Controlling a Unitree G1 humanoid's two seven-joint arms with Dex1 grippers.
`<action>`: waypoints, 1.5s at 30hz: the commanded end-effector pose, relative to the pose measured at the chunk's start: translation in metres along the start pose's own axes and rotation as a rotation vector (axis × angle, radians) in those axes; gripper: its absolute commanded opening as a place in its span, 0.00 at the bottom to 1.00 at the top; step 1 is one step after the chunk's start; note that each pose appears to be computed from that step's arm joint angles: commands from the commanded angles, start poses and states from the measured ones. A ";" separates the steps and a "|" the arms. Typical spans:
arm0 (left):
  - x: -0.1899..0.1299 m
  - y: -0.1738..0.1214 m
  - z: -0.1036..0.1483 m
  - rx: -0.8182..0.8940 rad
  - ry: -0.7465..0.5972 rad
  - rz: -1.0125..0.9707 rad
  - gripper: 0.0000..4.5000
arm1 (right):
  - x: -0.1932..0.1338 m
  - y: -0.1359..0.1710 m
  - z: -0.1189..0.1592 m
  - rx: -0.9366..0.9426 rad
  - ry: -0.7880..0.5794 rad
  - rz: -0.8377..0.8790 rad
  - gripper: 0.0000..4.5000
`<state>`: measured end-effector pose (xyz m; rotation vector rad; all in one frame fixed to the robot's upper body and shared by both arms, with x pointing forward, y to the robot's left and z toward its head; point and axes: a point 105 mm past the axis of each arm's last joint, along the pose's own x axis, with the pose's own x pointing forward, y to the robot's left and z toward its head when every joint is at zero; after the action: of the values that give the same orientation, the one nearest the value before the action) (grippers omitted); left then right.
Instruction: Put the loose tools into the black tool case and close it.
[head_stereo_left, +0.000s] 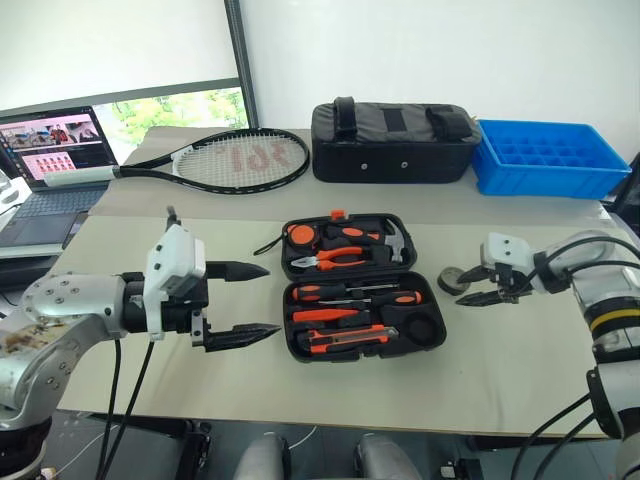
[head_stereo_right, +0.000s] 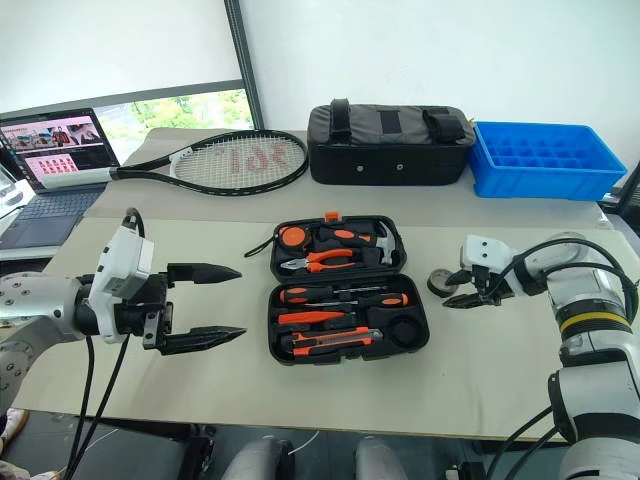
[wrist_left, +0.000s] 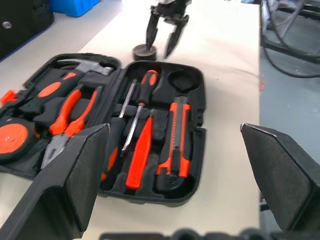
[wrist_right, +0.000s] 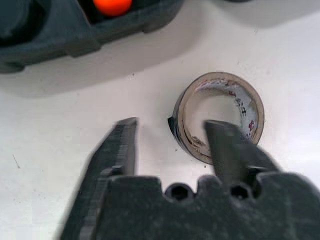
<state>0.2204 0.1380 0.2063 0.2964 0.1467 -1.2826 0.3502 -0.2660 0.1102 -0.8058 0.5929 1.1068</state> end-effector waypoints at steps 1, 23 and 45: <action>-0.003 -0.009 0.007 0.032 0.005 -0.013 1.00 | -0.003 -0.010 0.010 -0.040 -0.008 -0.035 0.21; -0.007 -0.010 -0.001 0.041 0.046 0.000 1.00 | -0.009 0.082 0.087 -0.218 -0.192 0.328 0.00; -0.011 -0.001 -0.011 0.037 0.063 0.035 1.00 | -0.009 0.090 0.093 -0.196 -0.154 0.294 0.89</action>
<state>0.2153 0.1479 0.1953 0.3501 0.1945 -1.2596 0.2640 -0.1764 0.1325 -0.8048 0.5313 1.5120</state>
